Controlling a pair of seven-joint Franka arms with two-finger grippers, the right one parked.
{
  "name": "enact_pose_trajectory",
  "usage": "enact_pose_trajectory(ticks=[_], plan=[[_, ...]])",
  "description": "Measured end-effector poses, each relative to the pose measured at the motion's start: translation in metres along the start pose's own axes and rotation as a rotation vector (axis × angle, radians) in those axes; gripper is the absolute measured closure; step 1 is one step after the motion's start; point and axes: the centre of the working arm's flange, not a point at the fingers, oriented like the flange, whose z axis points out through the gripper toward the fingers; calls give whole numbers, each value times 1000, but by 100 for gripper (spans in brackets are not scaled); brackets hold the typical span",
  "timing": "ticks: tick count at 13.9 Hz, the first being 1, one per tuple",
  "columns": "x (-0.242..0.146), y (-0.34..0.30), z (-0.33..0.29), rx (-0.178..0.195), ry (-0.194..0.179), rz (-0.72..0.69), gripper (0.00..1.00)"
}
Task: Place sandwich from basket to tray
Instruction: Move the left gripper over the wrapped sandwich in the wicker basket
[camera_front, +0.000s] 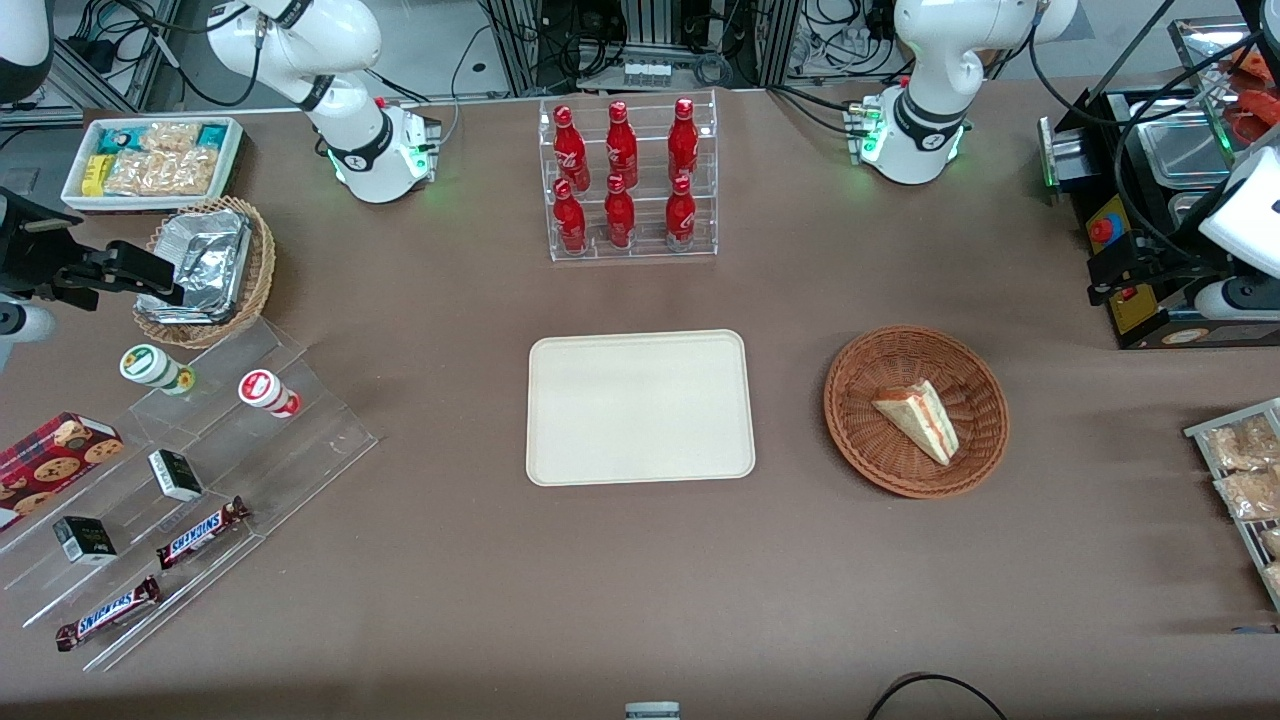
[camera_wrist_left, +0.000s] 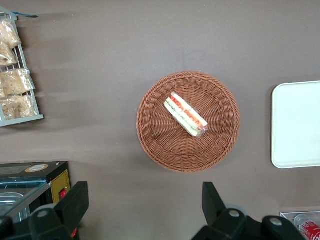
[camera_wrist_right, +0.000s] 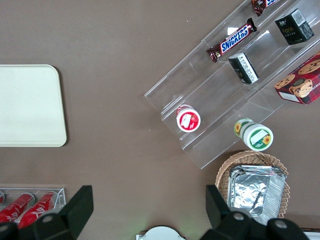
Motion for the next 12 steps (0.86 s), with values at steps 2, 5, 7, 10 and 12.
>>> enact_pose_trajectory(ticks=[2, 5, 7, 10, 12], plan=[[0, 0, -1, 0, 0, 1, 0], [-1, 1, -1, 0, -2, 2, 0], [-1, 2, 4, 0, -17, 3, 0], [2, 13, 32, 0, -48, 4, 0], [8, 29, 65, 1, -27, -64, 0]])
